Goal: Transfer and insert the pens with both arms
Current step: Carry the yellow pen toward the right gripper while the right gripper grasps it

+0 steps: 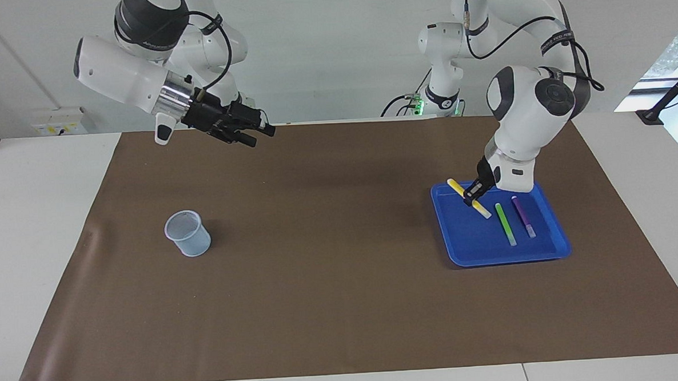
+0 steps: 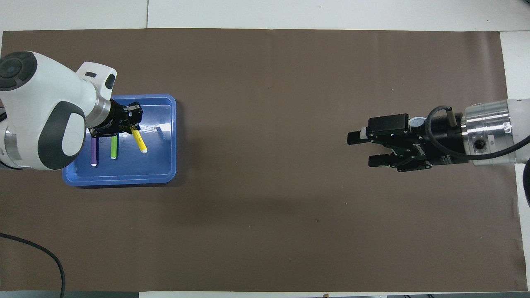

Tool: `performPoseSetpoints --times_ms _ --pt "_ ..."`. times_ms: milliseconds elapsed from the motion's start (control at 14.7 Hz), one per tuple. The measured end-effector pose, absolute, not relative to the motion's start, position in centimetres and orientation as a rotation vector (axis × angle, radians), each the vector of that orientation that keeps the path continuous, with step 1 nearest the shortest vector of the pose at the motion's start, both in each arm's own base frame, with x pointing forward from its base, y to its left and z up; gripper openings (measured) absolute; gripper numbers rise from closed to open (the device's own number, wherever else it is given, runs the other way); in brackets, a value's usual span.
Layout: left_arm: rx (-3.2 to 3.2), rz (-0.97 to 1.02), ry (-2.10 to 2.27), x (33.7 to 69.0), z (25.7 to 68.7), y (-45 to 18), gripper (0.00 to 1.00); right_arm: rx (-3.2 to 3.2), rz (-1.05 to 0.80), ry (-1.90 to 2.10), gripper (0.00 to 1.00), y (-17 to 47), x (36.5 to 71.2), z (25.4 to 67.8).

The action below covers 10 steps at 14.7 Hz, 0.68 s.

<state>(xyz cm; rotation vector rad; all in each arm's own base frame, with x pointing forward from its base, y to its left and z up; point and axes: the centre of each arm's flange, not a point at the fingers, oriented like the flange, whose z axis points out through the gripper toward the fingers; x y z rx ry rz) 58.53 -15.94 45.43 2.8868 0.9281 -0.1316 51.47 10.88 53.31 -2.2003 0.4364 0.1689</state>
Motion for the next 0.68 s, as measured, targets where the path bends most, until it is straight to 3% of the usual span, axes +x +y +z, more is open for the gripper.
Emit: performPoseSetpoints --times_ms 340,680 --pt "2.592 -0.209 1.323 57.1 47.8 -24.5 0.17 -2.136 0.175 0.446 1.0 15.2 50.7 49.4" --pt "2.261 -0.257 1.588 55.4 48.6 -32.7 0.17 -2.097 0.133 0.498 1.0 18.1 50.7 48.3"
